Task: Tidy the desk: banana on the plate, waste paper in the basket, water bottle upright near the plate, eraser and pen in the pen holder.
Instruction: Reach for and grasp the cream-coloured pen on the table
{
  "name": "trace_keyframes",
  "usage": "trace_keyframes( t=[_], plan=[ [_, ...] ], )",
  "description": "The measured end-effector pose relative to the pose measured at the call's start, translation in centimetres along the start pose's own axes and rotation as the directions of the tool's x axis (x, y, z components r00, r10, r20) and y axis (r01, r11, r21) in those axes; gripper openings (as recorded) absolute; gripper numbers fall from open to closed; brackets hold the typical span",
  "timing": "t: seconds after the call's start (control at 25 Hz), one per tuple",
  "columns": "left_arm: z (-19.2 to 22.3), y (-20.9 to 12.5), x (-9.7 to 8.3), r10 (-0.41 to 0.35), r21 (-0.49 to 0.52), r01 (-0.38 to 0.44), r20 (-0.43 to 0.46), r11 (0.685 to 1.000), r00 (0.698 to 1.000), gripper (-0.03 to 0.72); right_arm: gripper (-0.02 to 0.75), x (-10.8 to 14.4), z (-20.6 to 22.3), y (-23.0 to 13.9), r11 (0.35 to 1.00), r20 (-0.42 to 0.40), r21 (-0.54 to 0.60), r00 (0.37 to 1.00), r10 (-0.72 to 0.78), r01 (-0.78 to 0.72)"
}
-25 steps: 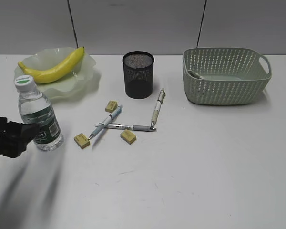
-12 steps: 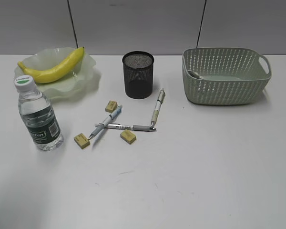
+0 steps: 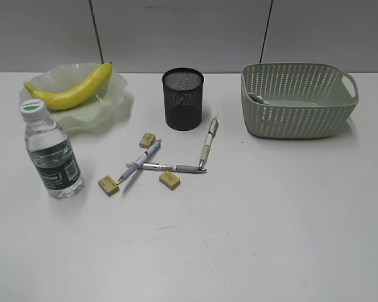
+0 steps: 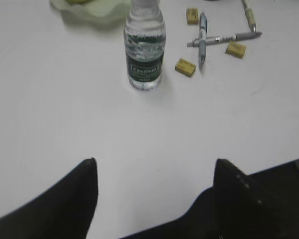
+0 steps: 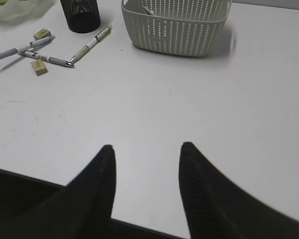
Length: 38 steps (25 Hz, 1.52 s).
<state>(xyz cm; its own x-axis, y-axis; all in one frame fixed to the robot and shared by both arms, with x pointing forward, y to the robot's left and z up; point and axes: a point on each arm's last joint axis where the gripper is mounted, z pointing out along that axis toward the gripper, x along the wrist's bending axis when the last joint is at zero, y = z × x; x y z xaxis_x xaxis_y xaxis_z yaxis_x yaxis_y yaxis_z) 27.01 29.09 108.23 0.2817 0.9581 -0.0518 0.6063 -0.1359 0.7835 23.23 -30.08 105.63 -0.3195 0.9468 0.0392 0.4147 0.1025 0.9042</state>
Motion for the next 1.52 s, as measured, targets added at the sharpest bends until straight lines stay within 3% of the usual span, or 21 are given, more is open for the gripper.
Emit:
trace_keyframes(
  t=[0.28, 0.76, 0.92, 1.2, 1.32, 1.52],
  plan=[
    [-2.8, -2.3, 0.7, 0.022, -0.172, -0.032, -0.059, 0.985, 0.998, 0.534, 0.339, 0.0, 0.0, 0.0, 1.000, 0.000, 0.000, 1.000, 0.000, 0.000],
    [-1.2, -3.3, 0.8, 0.026, -0.159, -0.035, -0.059, 0.987, 0.998, 0.515, 0.339, 0.0, 0.3, 0.3, 1.000, 0.001, 0.017, 1.000, -0.003, 0.003],
    [-1.2, -3.3, 0.8, 0.026, -0.160, -0.035, -0.059, 0.986, 0.998, 0.510, 0.339, 0.1, 1.8, 2.5, 0.994, -0.003, 0.053, 0.995, -0.100, 0.100],
    [-1.2, -3.3, 0.8, 0.027, -0.161, -0.036, -0.059, 0.986, 0.998, 0.502, 0.339, 0.5, 8.9, 8.5, 0.943, -0.066, 0.219, 0.968, -0.243, 0.251],
    [-1.2, -3.3, 0.8, 0.027, -0.161, -0.036, -0.059, 0.986, 0.998, 0.503, 0.339, 0.9, 13.5, 11.2, 0.915, -0.109, 0.322, 0.969, -0.221, 0.245],
    [-1.2, -3.3, 0.8, 0.027, -0.163, -0.036, -0.058, 0.986, 0.998, 0.503, 0.291, 2.8, 20.9, 15.8, 0.899, -0.196, 0.383, 0.970, -0.147, 0.214]
  ],
)
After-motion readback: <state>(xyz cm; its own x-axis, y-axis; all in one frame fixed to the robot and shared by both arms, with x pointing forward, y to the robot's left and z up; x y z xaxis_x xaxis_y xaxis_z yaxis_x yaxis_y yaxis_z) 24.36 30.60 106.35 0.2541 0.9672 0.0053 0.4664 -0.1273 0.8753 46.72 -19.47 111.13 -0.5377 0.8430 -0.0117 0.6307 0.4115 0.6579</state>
